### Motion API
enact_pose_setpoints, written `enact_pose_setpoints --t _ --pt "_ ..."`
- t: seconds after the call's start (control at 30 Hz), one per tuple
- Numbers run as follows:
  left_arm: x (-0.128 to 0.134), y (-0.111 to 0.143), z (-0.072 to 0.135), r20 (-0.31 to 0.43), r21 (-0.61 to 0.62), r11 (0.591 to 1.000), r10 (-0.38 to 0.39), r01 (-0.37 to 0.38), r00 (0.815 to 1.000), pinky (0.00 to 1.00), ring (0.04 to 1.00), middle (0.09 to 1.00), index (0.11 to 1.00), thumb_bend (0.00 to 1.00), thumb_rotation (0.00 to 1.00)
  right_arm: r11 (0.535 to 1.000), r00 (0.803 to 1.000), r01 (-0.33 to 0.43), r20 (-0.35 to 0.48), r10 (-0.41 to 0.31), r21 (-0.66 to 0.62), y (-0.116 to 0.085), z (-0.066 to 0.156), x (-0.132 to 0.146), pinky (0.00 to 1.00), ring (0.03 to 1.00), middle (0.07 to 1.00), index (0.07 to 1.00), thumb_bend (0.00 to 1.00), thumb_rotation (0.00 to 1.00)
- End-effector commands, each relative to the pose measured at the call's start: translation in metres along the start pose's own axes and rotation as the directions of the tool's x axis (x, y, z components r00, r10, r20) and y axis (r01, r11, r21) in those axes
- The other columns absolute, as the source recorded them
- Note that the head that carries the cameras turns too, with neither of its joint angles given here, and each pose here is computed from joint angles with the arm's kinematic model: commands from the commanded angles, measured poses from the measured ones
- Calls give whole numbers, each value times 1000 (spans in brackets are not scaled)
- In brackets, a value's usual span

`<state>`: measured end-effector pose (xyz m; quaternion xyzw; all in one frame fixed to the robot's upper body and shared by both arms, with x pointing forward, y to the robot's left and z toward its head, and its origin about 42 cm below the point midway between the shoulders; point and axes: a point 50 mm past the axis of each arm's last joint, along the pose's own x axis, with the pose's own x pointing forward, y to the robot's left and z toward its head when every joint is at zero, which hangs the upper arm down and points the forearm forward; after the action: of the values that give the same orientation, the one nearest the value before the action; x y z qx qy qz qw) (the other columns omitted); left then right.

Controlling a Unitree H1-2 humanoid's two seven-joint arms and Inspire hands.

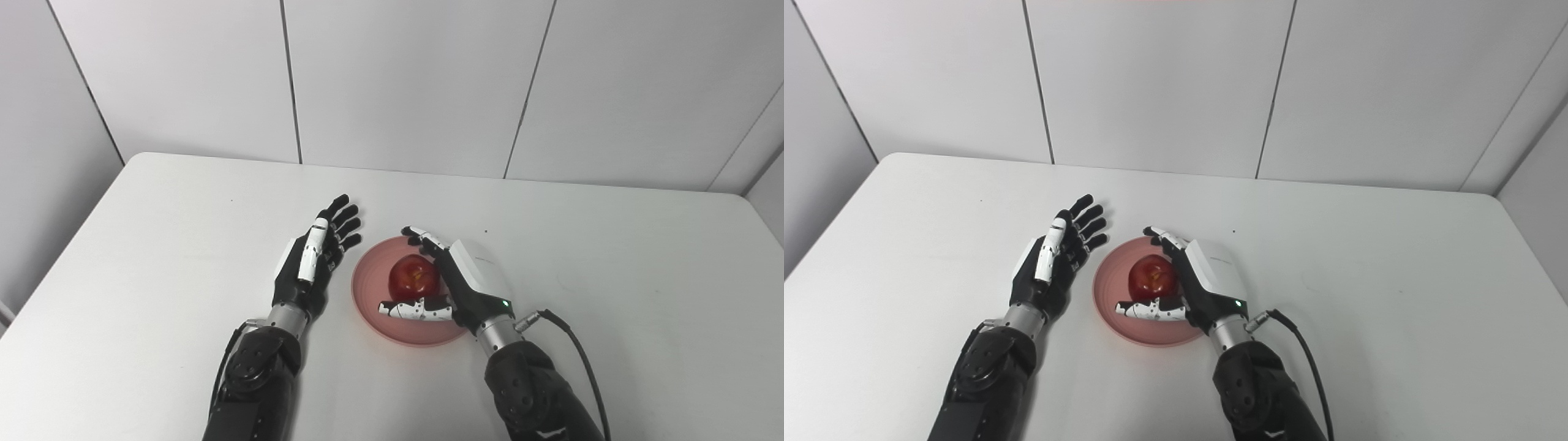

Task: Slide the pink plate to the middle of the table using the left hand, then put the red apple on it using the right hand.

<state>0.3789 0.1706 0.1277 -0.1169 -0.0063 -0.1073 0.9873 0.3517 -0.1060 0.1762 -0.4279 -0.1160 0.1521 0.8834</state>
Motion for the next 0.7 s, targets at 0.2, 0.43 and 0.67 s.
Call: enact_pose_setpoints --t 0.2,0.43,0.67 --pt "-6 1 -12 -64 -11 1000 20 -21 998 873 902 904 883 349 1000 998 996 67 62 -66 -9 -22 13 3 821 895 923 951 1000 611" --pt "-6 3 -13 -72 -21 1000 16 -17 997 880 904 905 885 357 1000 993 988 115 101 -119 40 -38 16 -3 843 915 943 969 1000 661" --pt "-6 4 -13 -75 -24 1000 7 -9 997 907 921 919 896 363 1000 964 962 224 128 -243 146 -63 19 -14 823 899 937 955 1000 715"
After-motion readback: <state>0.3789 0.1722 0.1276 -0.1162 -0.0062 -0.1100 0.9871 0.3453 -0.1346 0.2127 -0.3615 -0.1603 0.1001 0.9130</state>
